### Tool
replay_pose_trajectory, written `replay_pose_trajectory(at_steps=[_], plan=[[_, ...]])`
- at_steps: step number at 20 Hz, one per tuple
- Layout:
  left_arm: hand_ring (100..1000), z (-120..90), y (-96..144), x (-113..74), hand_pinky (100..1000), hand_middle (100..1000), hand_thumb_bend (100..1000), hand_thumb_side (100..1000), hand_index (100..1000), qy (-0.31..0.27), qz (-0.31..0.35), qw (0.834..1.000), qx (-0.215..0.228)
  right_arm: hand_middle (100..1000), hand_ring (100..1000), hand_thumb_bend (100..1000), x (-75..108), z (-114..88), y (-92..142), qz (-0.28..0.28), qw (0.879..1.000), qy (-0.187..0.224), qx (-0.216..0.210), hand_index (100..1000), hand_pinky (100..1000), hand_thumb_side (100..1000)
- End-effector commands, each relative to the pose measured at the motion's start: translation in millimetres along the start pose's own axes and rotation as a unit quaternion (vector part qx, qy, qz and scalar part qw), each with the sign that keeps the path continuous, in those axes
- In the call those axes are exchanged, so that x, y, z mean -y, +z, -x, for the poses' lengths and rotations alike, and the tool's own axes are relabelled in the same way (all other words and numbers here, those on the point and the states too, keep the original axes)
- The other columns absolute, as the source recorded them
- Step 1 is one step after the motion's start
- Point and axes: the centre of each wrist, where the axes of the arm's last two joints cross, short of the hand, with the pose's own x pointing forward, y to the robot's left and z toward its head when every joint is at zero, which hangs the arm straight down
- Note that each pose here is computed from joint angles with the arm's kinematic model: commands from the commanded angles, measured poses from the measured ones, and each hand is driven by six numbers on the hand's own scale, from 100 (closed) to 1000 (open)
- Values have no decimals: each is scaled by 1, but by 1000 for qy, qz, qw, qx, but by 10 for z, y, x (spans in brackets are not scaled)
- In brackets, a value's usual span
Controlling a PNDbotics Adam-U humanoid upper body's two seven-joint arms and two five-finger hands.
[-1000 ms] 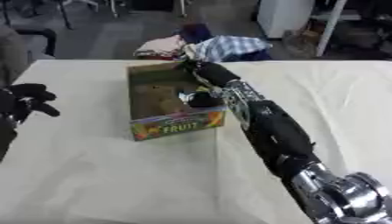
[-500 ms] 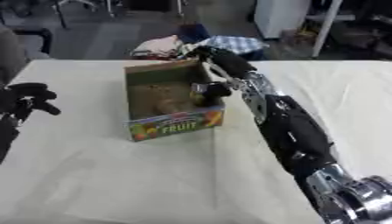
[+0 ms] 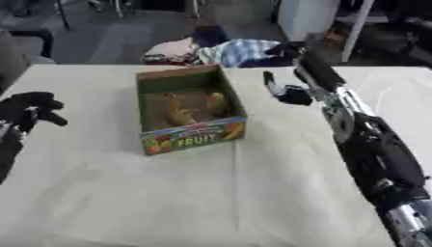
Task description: Pick up objects on the table and place them in the box.
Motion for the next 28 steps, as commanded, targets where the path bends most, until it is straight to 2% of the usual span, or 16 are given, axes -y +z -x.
replay_pose_trajectory(at_steps=[1, 3, 5, 7, 9, 10, 13, 20, 28], plan=[[619, -72, -2, -92, 1000, 666, 232, 837, 786, -22, -5, 1000, 6, 737, 631, 100, 259, 94, 90, 65, 998, 14, -14, 841, 653, 646], [619, -70, -3, -88, 1000, 666, 232, 837, 786, -23, -5, 1000, 7, 733, 628, 100, 279, 65, 340, 106, 992, -43, -51, 837, 653, 651], [620, -65, 3, -82, 1000, 666, 233, 839, 786, -23, -5, 1000, 7, 731, 627, 100, 464, -21, 419, 133, 978, -135, -86, 836, 654, 654], [620, -56, 15, -78, 1000, 667, 233, 842, 785, -23, -5, 1000, 6, 729, 625, 100, 695, -93, 476, 131, 960, -223, -107, 834, 654, 658], [620, -42, 29, -79, 1000, 667, 234, 843, 785, -23, -7, 1000, 5, 727, 624, 100, 845, -136, 550, 120, 946, -277, -118, 832, 655, 628], [620, -35, 36, -79, 1000, 666, 236, 845, 784, -23, -9, 1000, 4, 724, 623, 100, 888, -149, 589, 115, 941, -293, -123, 831, 655, 661], [619, -20, 52, -79, 1000, 667, 237, 849, 784, -25, -12, 1000, 1, 721, 622, 100, 935, -178, 685, 108, 931, -321, -133, 829, 654, 663], [614, 49, 133, -53, 1000, 667, 246, 865, 784, -25, -15, 1000, -12, 711, 614, 100, 829, -221, 907, 102, 915, -356, -161, 824, 653, 673], [609, 99, 195, -40, 1000, 660, 251, 863, 785, -19, -31, 999, -20, 702, 608, 100, 748, -236, 1000, 87, 908, -372, -170, 821, 652, 676]])
